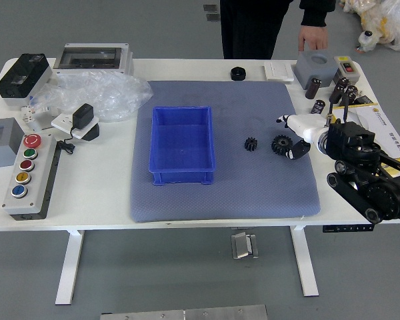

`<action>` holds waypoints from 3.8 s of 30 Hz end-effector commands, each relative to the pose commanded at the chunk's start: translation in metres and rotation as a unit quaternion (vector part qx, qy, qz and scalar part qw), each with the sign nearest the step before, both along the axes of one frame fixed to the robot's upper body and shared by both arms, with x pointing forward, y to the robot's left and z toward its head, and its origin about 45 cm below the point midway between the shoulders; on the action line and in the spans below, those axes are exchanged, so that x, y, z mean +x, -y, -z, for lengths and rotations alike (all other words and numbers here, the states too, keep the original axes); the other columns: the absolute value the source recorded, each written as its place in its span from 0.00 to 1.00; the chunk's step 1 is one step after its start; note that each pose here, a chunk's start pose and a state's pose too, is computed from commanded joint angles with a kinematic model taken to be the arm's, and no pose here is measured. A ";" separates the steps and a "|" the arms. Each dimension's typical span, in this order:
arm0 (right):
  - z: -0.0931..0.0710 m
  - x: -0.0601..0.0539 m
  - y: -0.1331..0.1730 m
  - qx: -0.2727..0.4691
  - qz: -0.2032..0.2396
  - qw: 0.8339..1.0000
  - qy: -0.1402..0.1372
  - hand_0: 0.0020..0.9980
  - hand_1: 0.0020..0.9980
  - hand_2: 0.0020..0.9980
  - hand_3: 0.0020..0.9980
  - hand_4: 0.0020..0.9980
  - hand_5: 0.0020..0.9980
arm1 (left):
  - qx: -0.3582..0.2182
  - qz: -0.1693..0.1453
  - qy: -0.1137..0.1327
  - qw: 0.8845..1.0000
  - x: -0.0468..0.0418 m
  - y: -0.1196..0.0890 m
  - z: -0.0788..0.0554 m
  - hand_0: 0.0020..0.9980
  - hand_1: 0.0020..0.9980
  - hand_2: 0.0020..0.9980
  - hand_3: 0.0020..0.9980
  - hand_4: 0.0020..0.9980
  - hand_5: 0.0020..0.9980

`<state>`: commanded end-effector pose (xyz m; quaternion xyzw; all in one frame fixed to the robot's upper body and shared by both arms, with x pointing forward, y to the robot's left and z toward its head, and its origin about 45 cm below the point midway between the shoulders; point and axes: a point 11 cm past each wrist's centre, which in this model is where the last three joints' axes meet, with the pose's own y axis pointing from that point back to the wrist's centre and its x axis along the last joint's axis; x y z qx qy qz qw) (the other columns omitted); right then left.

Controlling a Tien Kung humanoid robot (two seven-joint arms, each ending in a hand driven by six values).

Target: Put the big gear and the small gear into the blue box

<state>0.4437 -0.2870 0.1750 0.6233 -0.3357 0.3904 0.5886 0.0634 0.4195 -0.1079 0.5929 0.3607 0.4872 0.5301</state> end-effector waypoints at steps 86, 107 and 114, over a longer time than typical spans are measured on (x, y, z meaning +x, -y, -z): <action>-0.038 0.013 -0.013 0.029 -0.019 0.993 0.115 0.60 0.42 0.41 0.39 0.65 0.17 | 0.001 -0.004 0.000 1.000 -0.0014 -0.001 0.000 0.85 0.82 0.80 0.82 0.68 0.30; -0.091 0.001 -0.154 0.102 -0.154 0.970 0.160 0.60 0.43 0.41 0.39 0.67 0.16 | 0.002 0.003 -0.004 1.000 -0.0018 -0.001 0.000 0.85 0.82 0.80 0.82 0.68 0.30; -0.070 -0.010 -0.181 0.130 -0.167 0.968 0.133 0.60 0.43 0.42 0.39 0.67 0.16 | 0.002 0.007 -0.007 1.000 -0.0026 -0.001 0.000 0.85 0.82 0.80 0.82 0.68 0.30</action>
